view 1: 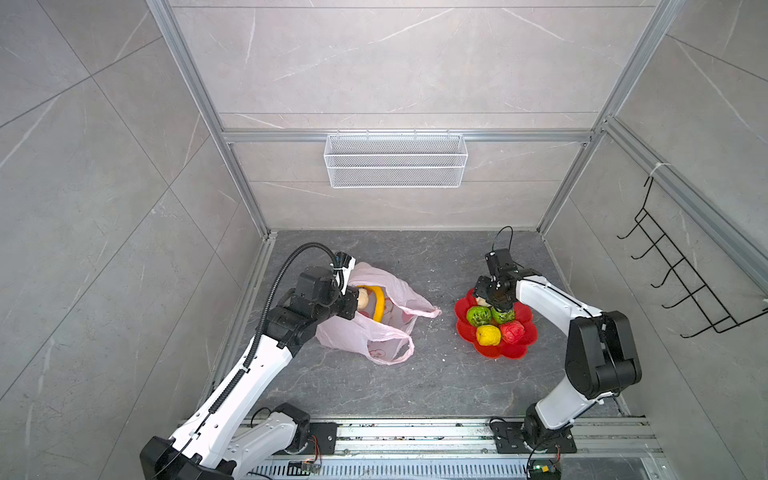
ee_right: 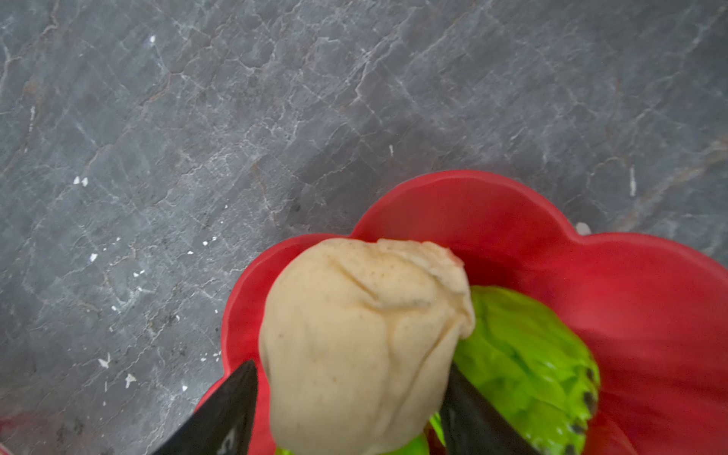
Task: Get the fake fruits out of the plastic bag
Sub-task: 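Lower the cream custard apple into the red bowl with the right gripper, then open the right gripper and move it over to the bag opening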
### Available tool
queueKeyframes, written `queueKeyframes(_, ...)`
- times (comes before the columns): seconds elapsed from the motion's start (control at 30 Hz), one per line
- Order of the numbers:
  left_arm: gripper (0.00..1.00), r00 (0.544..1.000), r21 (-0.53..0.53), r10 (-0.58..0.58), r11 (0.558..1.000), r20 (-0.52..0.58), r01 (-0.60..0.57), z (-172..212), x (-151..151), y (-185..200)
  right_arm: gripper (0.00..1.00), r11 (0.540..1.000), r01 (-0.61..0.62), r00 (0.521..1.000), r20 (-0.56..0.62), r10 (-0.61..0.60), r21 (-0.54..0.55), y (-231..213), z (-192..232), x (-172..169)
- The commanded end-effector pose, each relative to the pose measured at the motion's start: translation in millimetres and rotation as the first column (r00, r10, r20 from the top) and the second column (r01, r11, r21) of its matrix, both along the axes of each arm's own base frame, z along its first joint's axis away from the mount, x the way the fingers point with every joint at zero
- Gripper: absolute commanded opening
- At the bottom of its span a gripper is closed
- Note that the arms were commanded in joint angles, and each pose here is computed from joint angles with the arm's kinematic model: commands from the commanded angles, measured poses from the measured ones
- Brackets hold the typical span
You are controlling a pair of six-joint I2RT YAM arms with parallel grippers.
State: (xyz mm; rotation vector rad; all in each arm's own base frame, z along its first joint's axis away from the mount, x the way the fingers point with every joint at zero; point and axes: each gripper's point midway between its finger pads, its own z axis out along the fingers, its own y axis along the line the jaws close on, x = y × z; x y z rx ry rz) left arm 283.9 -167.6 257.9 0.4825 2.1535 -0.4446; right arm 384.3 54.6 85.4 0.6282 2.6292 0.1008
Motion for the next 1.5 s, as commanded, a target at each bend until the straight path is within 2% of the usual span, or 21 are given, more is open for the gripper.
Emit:
queueKeyframes(0.0, 0.08, 0.994, -0.005, -0.109, 0.994, 0.029, 0.109, 17.4, -8.3, -12.3, 0.78, 0.999, -0.036, 0.998, 0.052, 0.035, 0.011, 1.9, 28.0, -4.1)
queueKeyframes(0.2, 0.08, 0.973, 0.039, -0.23, 0.972, -0.006, 0.23, 13.0, -16.1, -23.4, 0.82, 0.992, -0.12, 0.983, 0.134, 0.123, -0.028, 1.6, 84.7, -28.5)
queueKeyframes(0.33, 0.08, 0.964, 0.054, -0.263, 0.963, -0.037, 0.264, 5.3, -14.7, -28.2, 0.82, 0.984, -0.171, 0.97, 0.17, 0.177, -0.047, 5.0, 102.5, -45.3)
queueKeyframes(0.43, 0.08, 0.952, 0.031, -0.302, 0.952, -0.047, 0.304, 6.6, -18.4, -34.8, 0.79, 0.962, -0.272, 0.938, 0.217, 0.27, -0.022, 26.4, 114.6, -50.9)
queueKeyframes(0.57, 0.09, 0.954, 0.065, -0.29, 0.953, -0.08, 0.296, 8.8, -22.8, -27.9, 0.74, 0.869, -0.493, 0.812, 0.337, 0.476, -0.039, 92.4, 144.7, -64.6)
queueKeyframes(0.73, 0.09, 0.962, 0.1, -0.227, 0.965, -0.15, 0.243, 3.7, -40.0, -8.5, 0.68, 0.742, -0.671, 0.664, 0.442, 0.603, -0.004, 160.2, 174.5, -90.8)
queueKeyframes(0.87, 0.1, 0.95, 0.077, -0.213, 0.969, -0.229, 0.236, -13.5, -52.7, -6.2, 0.64, 0.616, -0.787, 0.524, 0.487, 0.699, -0.037, 204.5, 190.9, -114.3)
queueKeyframes(1.03, 0.1, 0.948, 0.062, -0.191, 0.975, -0.256, 0.213, -24.3, -56.4, -4.4, 0.59, 0.51, -0.858, 0.42, 0.488, 0.765, -0.061, 246.8, 196.4, -134.5)
queueKeyframes(1.17, 0.1, 0.955, 0.058, -0.172, 0.98, -0.24, 0.191, -25.0, -54.7, -2.8, 0.57, 0.462, -0.884, 0.375, 0.486, 0.79, -0.069, 277.3, 191.2, -144.2)
queueKeyframes(1.47, 0.1, 0.969, 0.051, -0.146, 0.986, -0.199, 0.158, -23.3, -45.5, -2.8, 0.49, 0.412, -0.911, 0.373, 0.422, 0.826, 0.0, 326.5, 137.7, -156.9)
